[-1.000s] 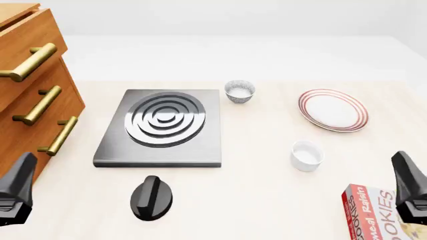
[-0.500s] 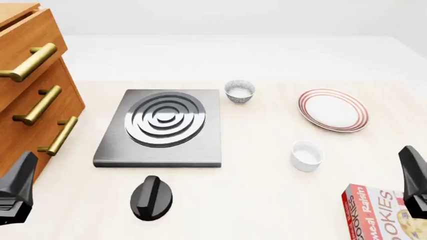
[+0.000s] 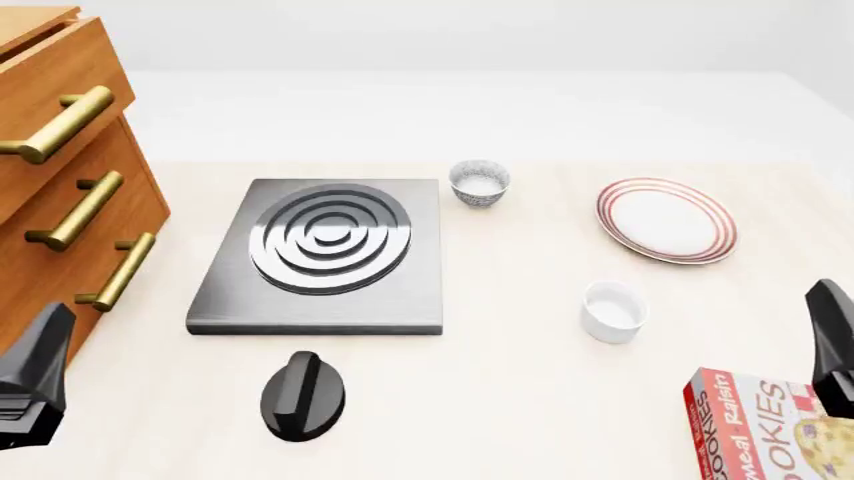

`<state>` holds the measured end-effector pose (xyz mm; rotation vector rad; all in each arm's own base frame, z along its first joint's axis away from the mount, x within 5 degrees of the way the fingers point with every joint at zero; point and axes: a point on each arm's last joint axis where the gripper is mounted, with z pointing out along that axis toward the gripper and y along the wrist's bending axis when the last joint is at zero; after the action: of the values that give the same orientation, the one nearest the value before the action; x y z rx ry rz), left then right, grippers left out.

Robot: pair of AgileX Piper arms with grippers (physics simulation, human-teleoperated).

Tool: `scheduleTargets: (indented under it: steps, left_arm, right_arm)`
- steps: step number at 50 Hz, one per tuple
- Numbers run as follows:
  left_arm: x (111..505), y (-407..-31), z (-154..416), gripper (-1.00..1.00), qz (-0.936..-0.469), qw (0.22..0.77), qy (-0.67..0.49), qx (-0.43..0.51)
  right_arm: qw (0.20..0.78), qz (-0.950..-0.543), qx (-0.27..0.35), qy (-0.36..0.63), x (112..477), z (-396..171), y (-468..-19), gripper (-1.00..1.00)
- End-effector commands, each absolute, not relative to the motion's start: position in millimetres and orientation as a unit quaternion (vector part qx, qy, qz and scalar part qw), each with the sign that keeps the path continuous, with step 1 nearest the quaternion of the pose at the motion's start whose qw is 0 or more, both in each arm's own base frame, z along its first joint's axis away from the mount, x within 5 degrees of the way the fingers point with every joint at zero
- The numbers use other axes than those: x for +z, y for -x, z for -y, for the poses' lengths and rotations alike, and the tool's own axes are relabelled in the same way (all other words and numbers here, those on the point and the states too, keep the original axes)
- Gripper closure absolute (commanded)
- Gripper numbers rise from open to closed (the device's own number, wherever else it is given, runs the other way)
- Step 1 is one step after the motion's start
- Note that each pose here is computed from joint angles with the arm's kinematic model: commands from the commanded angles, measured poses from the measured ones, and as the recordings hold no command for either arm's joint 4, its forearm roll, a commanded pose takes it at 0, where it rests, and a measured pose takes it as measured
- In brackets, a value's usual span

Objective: Pick the akita bowl next to the cookies box and place it on the plate.

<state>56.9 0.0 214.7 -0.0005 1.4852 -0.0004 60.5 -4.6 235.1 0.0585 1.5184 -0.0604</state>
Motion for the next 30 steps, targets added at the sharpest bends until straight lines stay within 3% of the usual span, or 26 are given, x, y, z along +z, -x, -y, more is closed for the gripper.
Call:
scheduleTargets:
  steps: [1,10,15,30]
  left_arm:
    - [215,-57,0,-1.00,-0.676,0.737,0.000,0.000]
    - [215,-57,0,-1.00,-0.676,0.737,0.000,0.000]
    - [215,-56,0,-1.00,-0.676,0.737,0.000,0.000]
    - [215,-56,0,-1.00,-0.676,0.737,0.000,0.000]
  right_arm:
    - [0.726,-0.685,-0.034,-0.045,229,7,-66,-1.00]
    - [0.699,-0.703,-0.105,-0.076,243,18,-69,-1.00]
    - [0.689,-0.706,-0.096,-0.131,248,22,-66,-1.00]
    - [0.670,-0.713,-0.156,-0.134,280,33,-74,-1.00]
